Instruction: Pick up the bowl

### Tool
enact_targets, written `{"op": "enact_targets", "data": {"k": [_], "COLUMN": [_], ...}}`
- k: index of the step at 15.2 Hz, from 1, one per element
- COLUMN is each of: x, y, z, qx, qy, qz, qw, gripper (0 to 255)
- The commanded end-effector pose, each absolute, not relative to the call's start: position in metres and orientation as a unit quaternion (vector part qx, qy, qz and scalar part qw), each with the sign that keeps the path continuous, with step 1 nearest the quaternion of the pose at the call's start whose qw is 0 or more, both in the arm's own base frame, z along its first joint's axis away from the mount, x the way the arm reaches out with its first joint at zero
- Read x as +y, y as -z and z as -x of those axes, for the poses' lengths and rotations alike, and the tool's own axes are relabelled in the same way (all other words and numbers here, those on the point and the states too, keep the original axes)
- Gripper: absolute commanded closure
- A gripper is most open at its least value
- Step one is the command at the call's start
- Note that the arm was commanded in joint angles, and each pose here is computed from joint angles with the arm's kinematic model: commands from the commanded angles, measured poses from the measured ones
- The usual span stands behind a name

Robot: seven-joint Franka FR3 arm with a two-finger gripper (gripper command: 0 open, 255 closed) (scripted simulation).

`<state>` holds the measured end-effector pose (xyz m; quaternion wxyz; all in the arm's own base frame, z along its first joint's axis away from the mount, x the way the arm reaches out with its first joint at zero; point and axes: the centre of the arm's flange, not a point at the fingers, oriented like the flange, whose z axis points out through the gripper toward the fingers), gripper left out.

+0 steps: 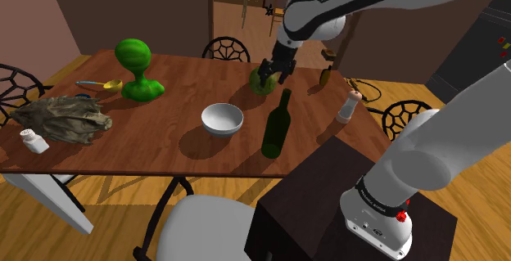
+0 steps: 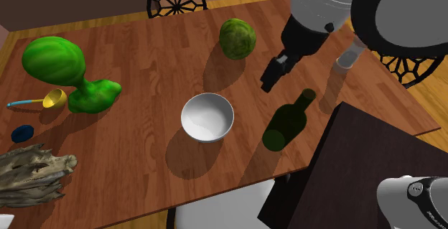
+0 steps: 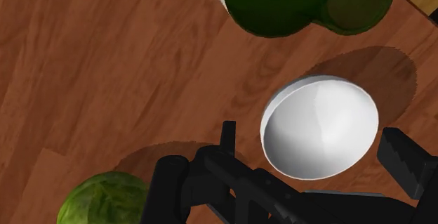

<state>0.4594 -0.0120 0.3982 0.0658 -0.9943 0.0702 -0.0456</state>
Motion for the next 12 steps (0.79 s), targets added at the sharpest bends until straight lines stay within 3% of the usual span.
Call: {"op": "enact_targets", "data": {"k": [1,12], "x": [-0.012,-0.008], "y": [-0.377,-0.256], "z": [-0.473,-0.554], "qx": [0.071,0.073], "qy": [0.046,0.046], "qz": [0.994,0.992], "qw": [0.069,0.088], "gripper": [0,0]}}
